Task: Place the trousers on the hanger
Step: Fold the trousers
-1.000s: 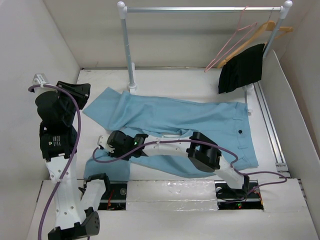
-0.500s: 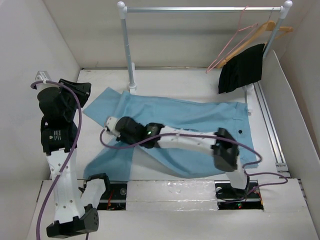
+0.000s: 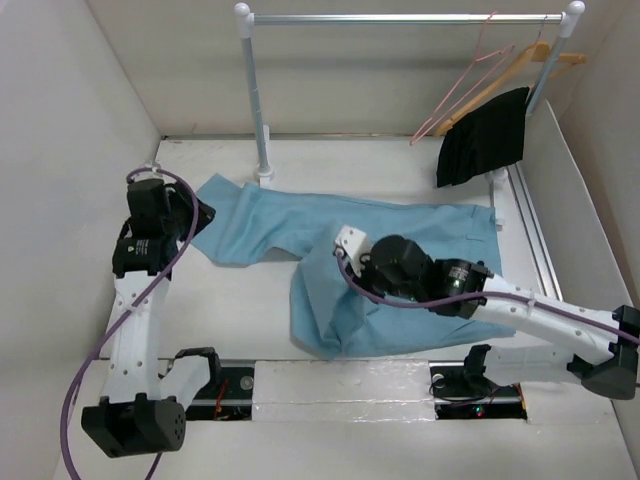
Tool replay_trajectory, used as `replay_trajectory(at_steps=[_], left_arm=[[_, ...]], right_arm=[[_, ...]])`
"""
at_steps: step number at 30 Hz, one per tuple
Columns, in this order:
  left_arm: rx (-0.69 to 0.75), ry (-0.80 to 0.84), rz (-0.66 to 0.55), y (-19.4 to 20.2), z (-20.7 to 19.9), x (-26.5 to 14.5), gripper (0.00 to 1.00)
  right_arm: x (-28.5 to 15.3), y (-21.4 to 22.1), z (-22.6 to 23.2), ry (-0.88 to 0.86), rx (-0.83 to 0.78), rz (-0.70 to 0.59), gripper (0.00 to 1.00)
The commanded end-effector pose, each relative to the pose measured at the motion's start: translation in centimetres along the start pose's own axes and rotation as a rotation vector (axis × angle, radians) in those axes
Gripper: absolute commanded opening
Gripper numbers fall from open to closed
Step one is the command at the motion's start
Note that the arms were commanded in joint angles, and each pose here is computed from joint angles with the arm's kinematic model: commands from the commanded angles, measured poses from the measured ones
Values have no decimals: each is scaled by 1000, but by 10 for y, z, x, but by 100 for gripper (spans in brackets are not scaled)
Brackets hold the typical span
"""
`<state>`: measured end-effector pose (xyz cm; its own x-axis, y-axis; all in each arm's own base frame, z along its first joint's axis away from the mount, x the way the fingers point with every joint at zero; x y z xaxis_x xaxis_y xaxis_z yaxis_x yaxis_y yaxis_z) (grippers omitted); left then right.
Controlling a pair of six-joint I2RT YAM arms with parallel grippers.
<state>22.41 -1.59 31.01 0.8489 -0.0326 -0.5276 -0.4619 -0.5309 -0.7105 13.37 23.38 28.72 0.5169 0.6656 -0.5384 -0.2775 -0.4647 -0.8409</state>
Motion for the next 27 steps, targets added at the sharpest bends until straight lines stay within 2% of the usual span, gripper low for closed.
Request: replay_trajectory(at_steps=[1,3,4,5,6,7,8,9,10,11,12,13,14,15,16,17,18,19,20,21,23,27], left_arm=[[31,24,135,36,15,7,33],[36,-12,180,54,28,14,33],[41,-22,183,56,30,17,33],[43,-28,180,55,30,19,33],[43,-18,180,53,28,20,33],[41,-1,170,48,24,21,33],[38,17,159,39,18,22,33],[32,34,152,35,14,22,33],[31,45,137,30,11,22,33],[31,58,120,23,7,21,33],[27,79,107,18,2,20,33],[25,85,108,18,1,20,33],[26,98,98,13,-2,19,33],[24,109,93,11,-4,18,33],[25,117,86,9,-6,17,33],[27,126,72,4,-9,15,34],[27,127,64,2,-10,13,34],[29,129,55,0,-11,12,34],[32,140,38,-4,-14,8,34],[32,144,28,-6,-15,5,34],[34,154,6,-10,-18,0,34],[39,170,10,-9,-19,-1,35]], right_arm=[[-11,71,0,7,143,210,0],[-12,90,-4,33,176,306,0],[-13,89,-6,66,175,323,4],[-13,88,-10,95,171,349,32],[-17,84,-12,111,164,363,42],[-23,64,-15,131,152,311,48],[-26,53,-12,125,122,288,59],[-26,42,-11,126,97,264,62],[-27,30,-9,99,49,235,64],[-29,10,-5,59,11,183,60],[-15,5,9,-41,-40,193,52],[-5,1,17,-93,-60,202,43],[5,0,25,-140,-76,215,17],[17,-3,41,-198,-99,201,9],[39,6,54,-215,-118,247,7],[50,11,63,-217,-129,258,9],[62,11,73,-227,-132,247,17],[79,22,86,-245,-143,293,29],[88,24,93,-248,-147,299,50],[96,24,101,-258,-148,286,56],[117,33,117,-279,-161,323,59],[141,50,127,-226,-176,384,59]])
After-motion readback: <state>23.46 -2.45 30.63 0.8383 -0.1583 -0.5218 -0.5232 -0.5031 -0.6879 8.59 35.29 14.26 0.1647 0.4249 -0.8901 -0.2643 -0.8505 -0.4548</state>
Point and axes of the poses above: each gripper's point midway between its finger pads, its own x axis out along the fingers, its own z axis along the line the jaws close on, y = z × x, the point moved 9 cm from there along -x, back along the fingers, and after that the axes turned 6 degrees about x, right-handed, at the moved point
